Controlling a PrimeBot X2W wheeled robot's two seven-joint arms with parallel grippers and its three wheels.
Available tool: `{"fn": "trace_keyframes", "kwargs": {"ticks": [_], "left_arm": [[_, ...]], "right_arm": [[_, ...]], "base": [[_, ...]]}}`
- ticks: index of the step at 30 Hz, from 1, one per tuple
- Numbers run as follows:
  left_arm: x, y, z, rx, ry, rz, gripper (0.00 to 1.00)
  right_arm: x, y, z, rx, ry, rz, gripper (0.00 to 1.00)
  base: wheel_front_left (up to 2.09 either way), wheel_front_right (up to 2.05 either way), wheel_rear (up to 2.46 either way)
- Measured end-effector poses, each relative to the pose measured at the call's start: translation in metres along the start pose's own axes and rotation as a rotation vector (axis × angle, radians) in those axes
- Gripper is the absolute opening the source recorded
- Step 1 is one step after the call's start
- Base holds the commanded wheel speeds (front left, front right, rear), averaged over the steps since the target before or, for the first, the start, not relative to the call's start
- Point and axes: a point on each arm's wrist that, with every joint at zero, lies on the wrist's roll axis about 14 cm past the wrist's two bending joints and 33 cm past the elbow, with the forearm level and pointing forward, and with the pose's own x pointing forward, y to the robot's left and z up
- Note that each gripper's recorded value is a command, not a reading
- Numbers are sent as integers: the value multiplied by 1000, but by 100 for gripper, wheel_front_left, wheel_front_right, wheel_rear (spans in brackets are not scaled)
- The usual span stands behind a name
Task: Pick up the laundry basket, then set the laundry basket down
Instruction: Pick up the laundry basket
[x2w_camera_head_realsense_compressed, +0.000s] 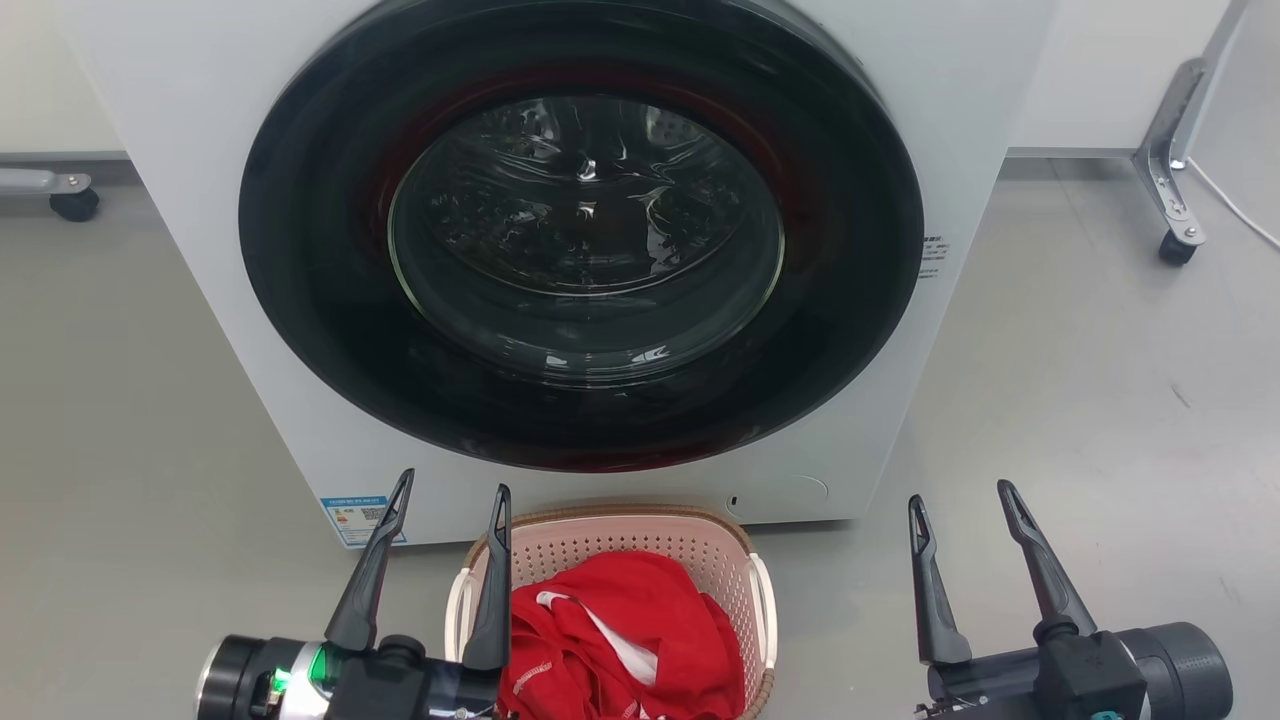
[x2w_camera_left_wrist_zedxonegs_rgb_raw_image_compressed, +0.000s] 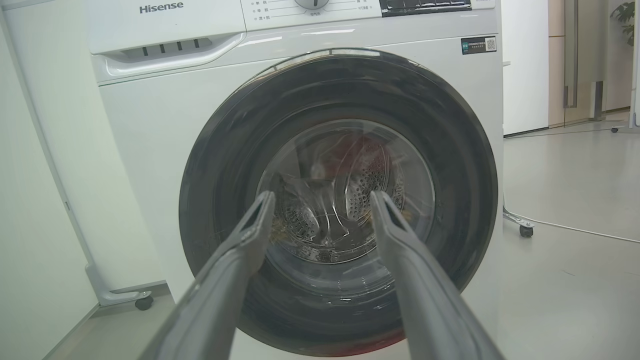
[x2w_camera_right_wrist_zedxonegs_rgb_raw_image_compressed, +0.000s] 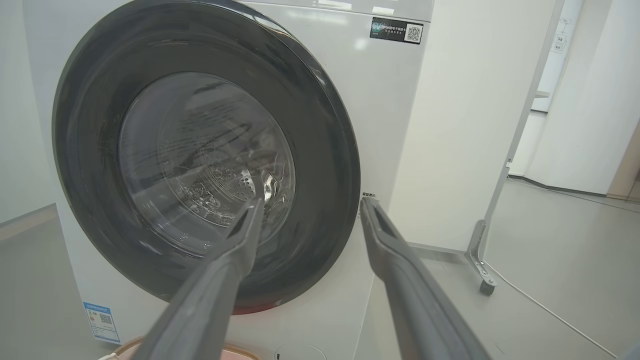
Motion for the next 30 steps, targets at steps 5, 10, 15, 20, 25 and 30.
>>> {"fn": "trace_keyframes", "kwargs": {"ticks": [5,10,15,20,25,30], "left_arm": [[-1,2,-1,-1,3,7,100],[-3,4,-4,-9,16,14,100],[-3,5,-5,-14,19,20,100],[-3,6,-6,-16,22,25,100],[-2,8,-7,-18,25,30,100],[-1,8,-9,-22,27,31,100]], "right_arm": [[0,0,0,3,-1,-1,100],[1,-1,1,7,-2,-3,100],[1,-2,0,10,1,-6,100],[1,-2,-1,15,3,-8,100],[2,-2,-2,18,4,-9,100],[1,-4,-5,21,13,-15,100]], "base": [[0,0,0],[0,0,0],[0,0,0],[0,0,0],[0,0,0],[0,0,0]]}}
